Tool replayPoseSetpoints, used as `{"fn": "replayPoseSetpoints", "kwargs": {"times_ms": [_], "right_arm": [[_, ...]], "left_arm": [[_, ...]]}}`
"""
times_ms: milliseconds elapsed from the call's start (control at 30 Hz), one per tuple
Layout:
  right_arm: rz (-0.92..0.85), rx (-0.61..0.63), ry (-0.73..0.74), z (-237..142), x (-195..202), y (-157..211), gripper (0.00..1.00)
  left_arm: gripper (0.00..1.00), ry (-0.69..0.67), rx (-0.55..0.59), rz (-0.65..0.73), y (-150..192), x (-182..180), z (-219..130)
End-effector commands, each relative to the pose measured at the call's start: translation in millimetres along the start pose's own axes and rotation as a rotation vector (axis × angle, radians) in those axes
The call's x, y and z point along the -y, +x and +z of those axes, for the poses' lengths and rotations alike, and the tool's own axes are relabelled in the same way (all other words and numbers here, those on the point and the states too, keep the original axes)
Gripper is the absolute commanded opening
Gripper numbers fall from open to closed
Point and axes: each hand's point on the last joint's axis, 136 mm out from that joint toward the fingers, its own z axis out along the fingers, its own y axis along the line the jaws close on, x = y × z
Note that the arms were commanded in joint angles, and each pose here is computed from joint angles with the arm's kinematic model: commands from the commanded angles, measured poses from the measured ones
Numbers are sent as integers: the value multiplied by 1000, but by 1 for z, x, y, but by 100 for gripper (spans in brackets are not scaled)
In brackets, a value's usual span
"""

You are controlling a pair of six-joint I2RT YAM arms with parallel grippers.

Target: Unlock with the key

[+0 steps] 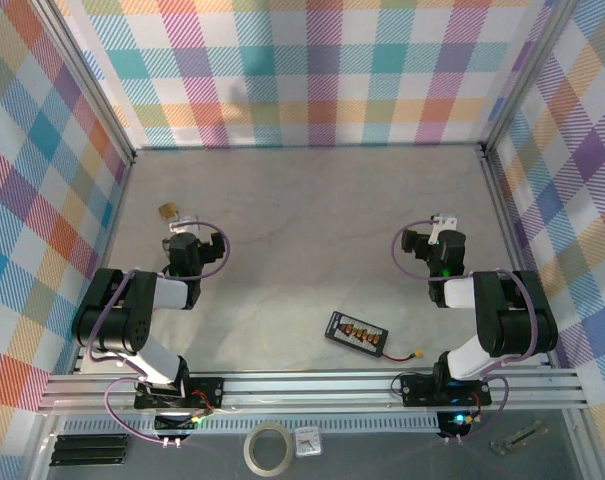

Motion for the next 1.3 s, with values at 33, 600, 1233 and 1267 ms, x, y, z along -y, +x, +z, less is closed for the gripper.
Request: {"fn": "replayPoseSetpoints", "kwargs": {"times_ms": [33,600,1233,1267], "right_arm": [[5,26,-17,0,-4,-10,99],[4,29,-13,-1,-3,-10,99],[293,-347,-73,-187,-39,-86,99],[298,-369,-36,-192,-32,-81,99]], "left_arm": [[100,-12,34,-21,-7,-2,-2],[100,-11,34,-21,-6,-2,-2],[100,442,-252,-173,-137,143,-158],[100,462,-285,-163,-133,148,-162]]}}
